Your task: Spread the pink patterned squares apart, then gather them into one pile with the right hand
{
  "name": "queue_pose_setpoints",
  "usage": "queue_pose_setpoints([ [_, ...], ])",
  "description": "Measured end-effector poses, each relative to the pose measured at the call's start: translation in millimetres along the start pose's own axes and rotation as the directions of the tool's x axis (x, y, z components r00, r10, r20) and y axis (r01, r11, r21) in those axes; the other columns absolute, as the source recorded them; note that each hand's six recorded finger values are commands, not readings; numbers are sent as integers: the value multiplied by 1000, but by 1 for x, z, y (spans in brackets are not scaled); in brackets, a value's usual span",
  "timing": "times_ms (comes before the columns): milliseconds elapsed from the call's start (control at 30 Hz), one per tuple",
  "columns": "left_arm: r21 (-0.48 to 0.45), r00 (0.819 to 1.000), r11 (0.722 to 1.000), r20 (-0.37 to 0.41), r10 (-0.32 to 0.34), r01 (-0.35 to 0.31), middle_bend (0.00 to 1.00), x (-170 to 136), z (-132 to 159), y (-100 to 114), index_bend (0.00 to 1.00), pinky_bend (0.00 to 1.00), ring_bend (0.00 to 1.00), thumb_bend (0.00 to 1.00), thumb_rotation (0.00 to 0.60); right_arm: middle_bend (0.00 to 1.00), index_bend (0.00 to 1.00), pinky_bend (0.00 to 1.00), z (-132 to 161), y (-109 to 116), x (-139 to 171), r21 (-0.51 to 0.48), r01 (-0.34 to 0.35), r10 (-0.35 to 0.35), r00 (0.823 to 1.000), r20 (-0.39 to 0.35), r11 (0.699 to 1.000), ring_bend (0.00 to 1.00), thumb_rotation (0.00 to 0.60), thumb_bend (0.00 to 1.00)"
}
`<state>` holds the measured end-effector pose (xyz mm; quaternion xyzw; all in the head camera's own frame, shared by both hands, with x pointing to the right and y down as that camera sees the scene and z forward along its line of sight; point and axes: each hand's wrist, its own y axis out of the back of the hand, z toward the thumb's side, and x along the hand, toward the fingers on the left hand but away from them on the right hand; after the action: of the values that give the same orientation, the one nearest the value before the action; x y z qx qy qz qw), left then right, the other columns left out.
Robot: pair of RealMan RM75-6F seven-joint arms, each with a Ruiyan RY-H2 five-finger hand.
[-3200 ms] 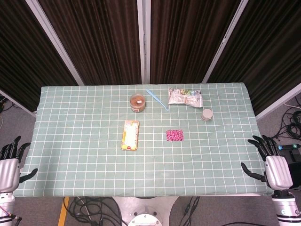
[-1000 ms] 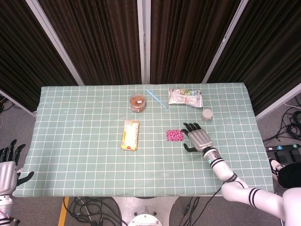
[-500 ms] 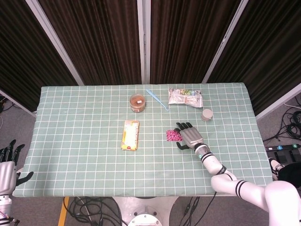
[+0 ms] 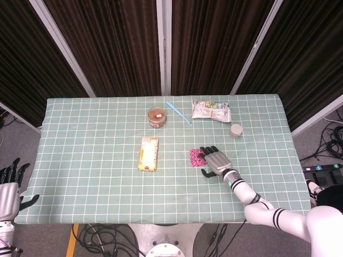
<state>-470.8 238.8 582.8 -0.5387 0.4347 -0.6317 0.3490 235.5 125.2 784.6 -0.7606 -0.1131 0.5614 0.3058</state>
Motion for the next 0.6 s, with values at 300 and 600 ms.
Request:
queue_pose_setpoints([
  [300,-1,1000,1000,5,2,-2,146,0,1,0,209,145,141,157,600,0,201,0,7,-14,40,47,-21,23,998,-56,999,0,346,409],
  [600,-4,1000,1000,6,3,-3,146,-1,2,0,209,145,141,157,600,0,201,0,2,-7,59,44,10,-7,998,-58,999,0,312,410],
])
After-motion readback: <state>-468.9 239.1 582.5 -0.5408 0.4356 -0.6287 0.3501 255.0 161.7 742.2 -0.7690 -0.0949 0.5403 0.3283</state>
